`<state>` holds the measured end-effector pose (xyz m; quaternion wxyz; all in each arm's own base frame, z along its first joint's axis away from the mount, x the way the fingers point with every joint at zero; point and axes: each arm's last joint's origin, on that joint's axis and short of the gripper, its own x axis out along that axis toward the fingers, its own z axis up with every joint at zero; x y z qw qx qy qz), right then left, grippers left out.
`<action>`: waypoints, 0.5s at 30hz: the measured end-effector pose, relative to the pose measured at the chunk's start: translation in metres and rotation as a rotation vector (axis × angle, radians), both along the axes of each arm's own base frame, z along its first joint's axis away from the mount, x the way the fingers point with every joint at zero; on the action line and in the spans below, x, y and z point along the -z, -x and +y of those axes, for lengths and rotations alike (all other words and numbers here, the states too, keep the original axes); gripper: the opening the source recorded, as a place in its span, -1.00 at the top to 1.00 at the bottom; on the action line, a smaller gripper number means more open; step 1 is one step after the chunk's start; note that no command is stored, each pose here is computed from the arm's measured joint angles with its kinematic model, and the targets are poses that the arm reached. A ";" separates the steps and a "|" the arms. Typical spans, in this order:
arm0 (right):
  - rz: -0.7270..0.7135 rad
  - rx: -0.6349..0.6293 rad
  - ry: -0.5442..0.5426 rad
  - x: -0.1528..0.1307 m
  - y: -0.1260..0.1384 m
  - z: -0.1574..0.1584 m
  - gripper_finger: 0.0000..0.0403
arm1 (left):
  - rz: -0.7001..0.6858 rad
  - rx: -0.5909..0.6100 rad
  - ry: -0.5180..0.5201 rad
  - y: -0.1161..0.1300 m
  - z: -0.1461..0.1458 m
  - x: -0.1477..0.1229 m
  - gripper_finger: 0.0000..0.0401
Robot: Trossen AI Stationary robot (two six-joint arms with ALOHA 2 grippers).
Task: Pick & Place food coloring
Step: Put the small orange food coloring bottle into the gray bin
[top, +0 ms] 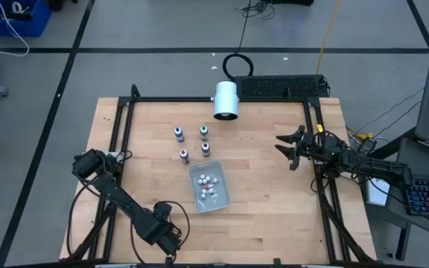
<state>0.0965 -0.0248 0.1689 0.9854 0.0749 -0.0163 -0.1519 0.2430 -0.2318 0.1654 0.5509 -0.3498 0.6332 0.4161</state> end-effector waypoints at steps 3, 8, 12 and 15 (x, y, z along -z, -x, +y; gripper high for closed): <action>0.000 0.000 0.000 0.000 0.000 0.000 0.16 | -0.008 0.001 -0.009 0.000 0.000 0.000 0.24; 0.000 0.000 0.000 0.000 0.000 0.000 0.16 | -0.007 0.001 -0.008 0.000 0.000 0.000 0.24; 0.000 0.000 0.000 0.000 0.000 0.000 0.16 | 0.008 0.001 0.009 0.000 0.000 0.000 0.24; 0.000 0.000 0.000 0.000 0.000 0.000 0.16 | 0.013 0.006 0.015 0.000 0.000 0.000 0.24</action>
